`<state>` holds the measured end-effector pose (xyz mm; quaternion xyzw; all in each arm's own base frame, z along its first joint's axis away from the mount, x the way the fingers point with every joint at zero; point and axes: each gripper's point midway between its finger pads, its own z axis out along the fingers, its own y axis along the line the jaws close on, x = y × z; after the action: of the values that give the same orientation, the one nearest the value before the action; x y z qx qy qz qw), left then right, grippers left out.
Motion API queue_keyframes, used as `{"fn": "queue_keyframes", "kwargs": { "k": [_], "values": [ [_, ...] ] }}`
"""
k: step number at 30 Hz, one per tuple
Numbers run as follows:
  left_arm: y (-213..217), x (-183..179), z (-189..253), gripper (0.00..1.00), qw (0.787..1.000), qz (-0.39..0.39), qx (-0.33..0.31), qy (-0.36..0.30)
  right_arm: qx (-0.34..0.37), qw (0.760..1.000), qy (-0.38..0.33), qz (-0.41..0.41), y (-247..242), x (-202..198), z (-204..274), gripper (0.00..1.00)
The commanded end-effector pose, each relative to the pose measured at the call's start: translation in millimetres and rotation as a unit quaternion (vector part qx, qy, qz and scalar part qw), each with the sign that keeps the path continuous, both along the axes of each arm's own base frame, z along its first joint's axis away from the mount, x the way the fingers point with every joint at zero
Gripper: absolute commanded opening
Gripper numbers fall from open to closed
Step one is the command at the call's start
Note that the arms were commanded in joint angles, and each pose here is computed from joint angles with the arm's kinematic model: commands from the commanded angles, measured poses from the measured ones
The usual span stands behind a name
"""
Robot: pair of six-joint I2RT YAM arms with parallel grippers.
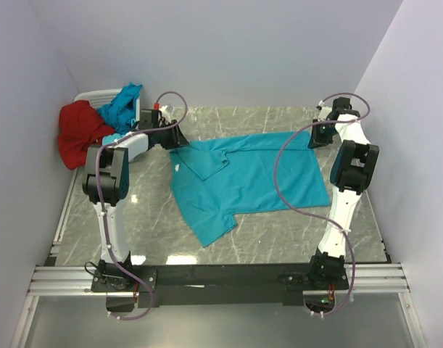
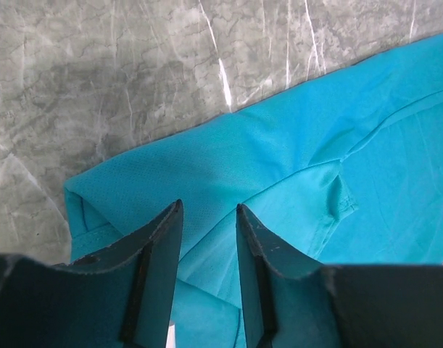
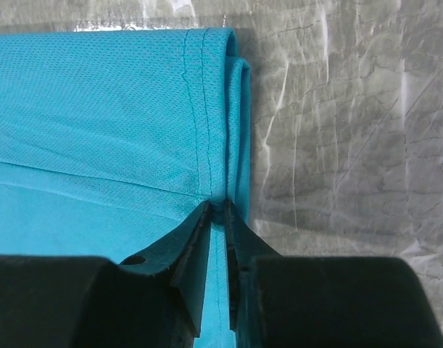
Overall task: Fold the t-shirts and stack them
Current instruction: Fold the tshirt
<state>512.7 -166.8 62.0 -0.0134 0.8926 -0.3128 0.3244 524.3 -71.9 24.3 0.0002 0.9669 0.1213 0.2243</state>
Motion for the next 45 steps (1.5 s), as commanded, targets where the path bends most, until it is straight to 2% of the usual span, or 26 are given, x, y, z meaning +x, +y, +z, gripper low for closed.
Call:
{"fn": "queue_keyframes", "kwargs": {
  "k": [1, 6, 8, 18, 25, 31, 35, 36, 38, 40, 41, 43, 44, 45],
  "values": [
    [3, 10, 44, 0.41, 0.999, 0.004, -0.003, -0.050, -0.007, 0.998, -0.060, 0.014, 2, 11, 48, 0.23],
    [8, 12, 46, 0.40, 0.998, 0.024, 0.001, -0.050, 0.016, 0.992, -0.124, 0.028, 10, 23, 95, 0.33],
    [8, 12, 43, 0.38, 0.999, 0.027, -0.001, -0.045, 0.032, 0.990, -0.135, 0.032, 15, 26, 102, 0.34],
    [9, 21, 3, 0.34, 0.999, 0.035, 0.010, 0.000, 0.043, 0.991, -0.118, 0.043, 24, 32, 84, 0.33],
    [32, 27, -17, 0.26, 0.995, 0.076, 0.053, 0.029, 0.032, 0.993, -0.108, 0.048, 23, 20, 80, 0.32],
    [37, 31, -20, 0.28, 0.994, 0.083, 0.063, 0.030, 0.039, 0.984, -0.142, 0.095, 38, -11, 120, 0.34],
    [30, 45, 26, 0.40, 0.995, 0.067, 0.060, -0.036, 0.052, 0.974, -0.166, 0.147, 61, -49, 146, 0.35],
    [25, 47, 55, 0.48, 0.994, 0.058, 0.062, -0.072, 0.056, 0.971, -0.169, 0.162, 71, -67, 151, 0.35],
    [15, 46, 87, 0.53, 0.990, 0.036, 0.066, -0.116, 0.063, 0.962, -0.173, 0.199, 87, -90, 154, 0.36],
    [10, 40, 138, 0.60, 0.981, 0.028, 0.068, -0.177, 0.075, 0.948, -0.180, 0.252, 111, -124, 154, 0.36],
    [7, 32, 143, 0.62, 0.978, 0.021, 0.080, -0.192, 0.078, 0.943, -0.178, 0.269, 120, -137, 152, 0.37],
    [9, 16, 198, 0.66, 0.961, 0.022, 0.082, -0.262, 0.074, 0.927, -0.182, 0.321, 144, -170, 146, 0.37],
    [12, 3, 190, 0.67, 0.959, 0.016, 0.095, -0.266, 0.069, 0.920, -0.188, 0.336, 150, -179, 145, 0.37],
    [18, -14, 227, 0.74, 0.946, 0.026, 0.095, -0.308, 0.055, 0.912, -0.197, 0.355, 155, -197, 143, 0.37]
  ]
}}
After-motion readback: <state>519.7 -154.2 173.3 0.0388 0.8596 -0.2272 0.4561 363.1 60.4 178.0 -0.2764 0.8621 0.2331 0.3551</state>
